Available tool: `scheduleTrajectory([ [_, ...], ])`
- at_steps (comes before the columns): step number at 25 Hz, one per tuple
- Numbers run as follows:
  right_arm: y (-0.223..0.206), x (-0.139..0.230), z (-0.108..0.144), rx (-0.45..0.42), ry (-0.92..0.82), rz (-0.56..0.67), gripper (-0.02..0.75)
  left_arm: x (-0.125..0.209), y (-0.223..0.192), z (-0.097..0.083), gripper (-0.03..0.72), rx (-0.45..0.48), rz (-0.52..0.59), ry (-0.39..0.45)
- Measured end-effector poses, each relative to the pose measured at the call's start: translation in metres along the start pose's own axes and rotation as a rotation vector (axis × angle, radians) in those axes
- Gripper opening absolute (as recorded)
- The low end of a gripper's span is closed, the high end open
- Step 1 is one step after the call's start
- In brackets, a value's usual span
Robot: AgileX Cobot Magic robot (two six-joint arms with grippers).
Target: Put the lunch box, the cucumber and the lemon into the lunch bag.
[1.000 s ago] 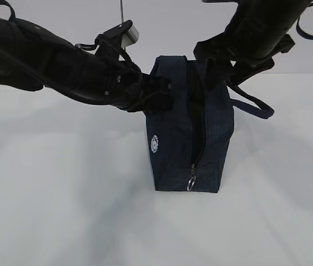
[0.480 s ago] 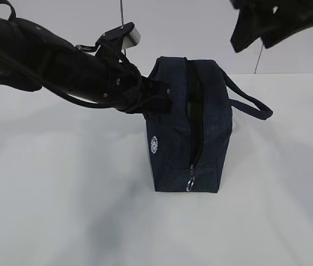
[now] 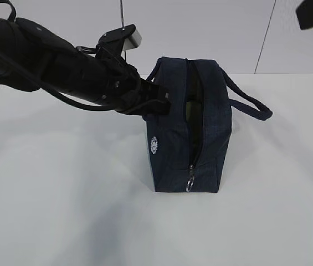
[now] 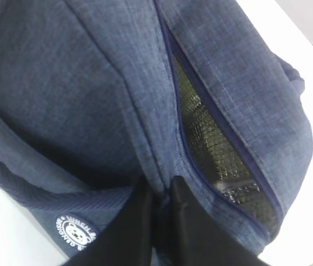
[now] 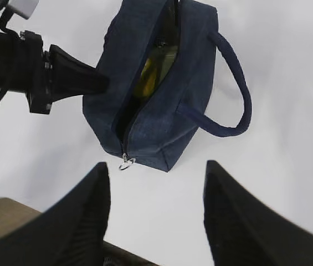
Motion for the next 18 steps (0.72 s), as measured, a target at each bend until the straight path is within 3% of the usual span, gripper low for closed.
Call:
scheduleTrajectory([
  [9, 0.013, 0.067, -0.006, -0.09, -0.051, -0.256, 0.405, 0.0, 0.0, 0.0, 0.017, 0.002, 0.002, -0.001],
  [18, -0.018, 0.133, -0.01, -0.152, -0.094, -0.172, 0.405, 0.0, 0.0, 0.0, 0.017, 0.002, 0.002, -0.001],
])
Point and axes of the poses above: a point on each arm's last joint axis where the gripper is mounted, y pointing back along that axis away from the gripper, z along the wrist's bending axis when the last joint is at zero, x = y × z, the point moved 4 cm from there along -y, pointing out along that axis toward the gripper, and after that the axes turned 6 degrees about -y, right-handed, at the moved point
